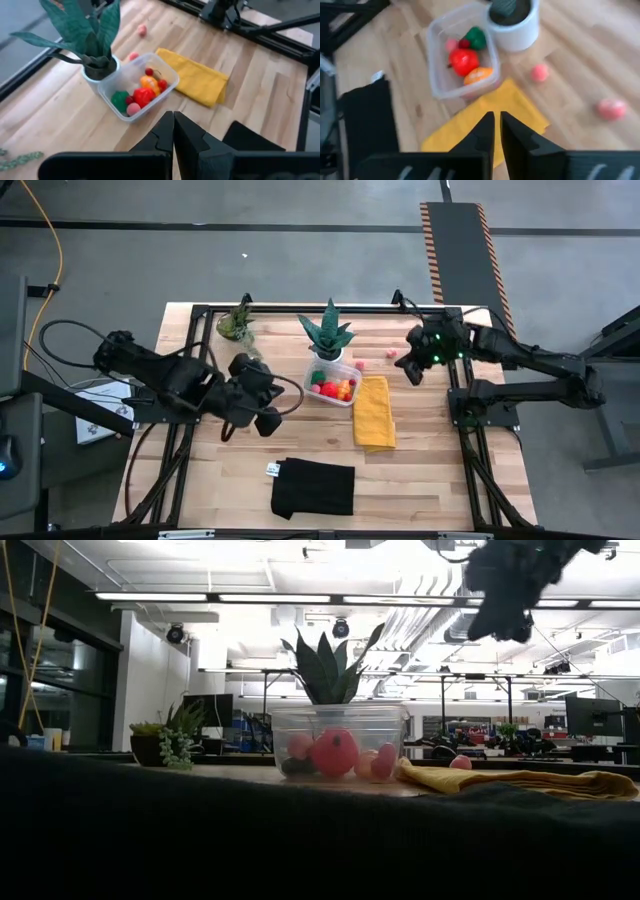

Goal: Pick and placing Produce into tupperware
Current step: Put the top peach into the transparent container

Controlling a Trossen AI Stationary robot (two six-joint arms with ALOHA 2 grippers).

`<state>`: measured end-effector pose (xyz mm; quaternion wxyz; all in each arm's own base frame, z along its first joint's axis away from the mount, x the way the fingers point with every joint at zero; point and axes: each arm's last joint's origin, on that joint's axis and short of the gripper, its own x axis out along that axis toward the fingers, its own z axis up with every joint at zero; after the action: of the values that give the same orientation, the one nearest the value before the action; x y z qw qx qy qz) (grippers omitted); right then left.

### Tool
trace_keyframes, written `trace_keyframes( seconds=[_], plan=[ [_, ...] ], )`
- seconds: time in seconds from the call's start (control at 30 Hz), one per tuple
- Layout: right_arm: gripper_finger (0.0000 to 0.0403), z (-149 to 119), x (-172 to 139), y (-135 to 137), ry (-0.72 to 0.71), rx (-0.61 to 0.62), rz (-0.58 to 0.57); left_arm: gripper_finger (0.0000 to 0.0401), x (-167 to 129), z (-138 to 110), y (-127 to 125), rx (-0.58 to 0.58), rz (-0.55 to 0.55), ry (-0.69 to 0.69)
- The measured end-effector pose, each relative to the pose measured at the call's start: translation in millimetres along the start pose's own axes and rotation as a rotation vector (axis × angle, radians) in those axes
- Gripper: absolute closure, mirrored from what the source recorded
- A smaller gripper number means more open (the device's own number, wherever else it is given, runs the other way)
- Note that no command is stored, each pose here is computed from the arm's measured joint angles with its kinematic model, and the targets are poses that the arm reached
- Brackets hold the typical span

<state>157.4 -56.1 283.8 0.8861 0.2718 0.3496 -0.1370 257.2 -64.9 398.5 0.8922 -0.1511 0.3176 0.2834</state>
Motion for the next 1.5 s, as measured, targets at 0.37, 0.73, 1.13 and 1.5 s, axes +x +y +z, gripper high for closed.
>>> trace_keyframes(
  seconds=[0.37, 0.73, 1.13, 1.5],
  plan=[
    [0.0369, 86, 7, -8, 0.244, -0.127, -0.224, 0.0401, -13, -19, 4, -0.064, 0.106, -0.137],
    [0.0259, 104, 38, -50, 0.377, -0.113, -0.285, 0.0401, -75, -38, 68, -0.154, -0.036, -0.323],
    [0.0201, 109, 50, -81, 0.393, 0.007, -0.313, 0.0401, -58, -91, 106, -0.179, -0.368, -0.509],
    [0.0201, 103, 44, -89, 0.435, 0.134, -0.31, 0.0401, -35, -136, 147, -0.171, -0.526, -0.628]
  ],
)
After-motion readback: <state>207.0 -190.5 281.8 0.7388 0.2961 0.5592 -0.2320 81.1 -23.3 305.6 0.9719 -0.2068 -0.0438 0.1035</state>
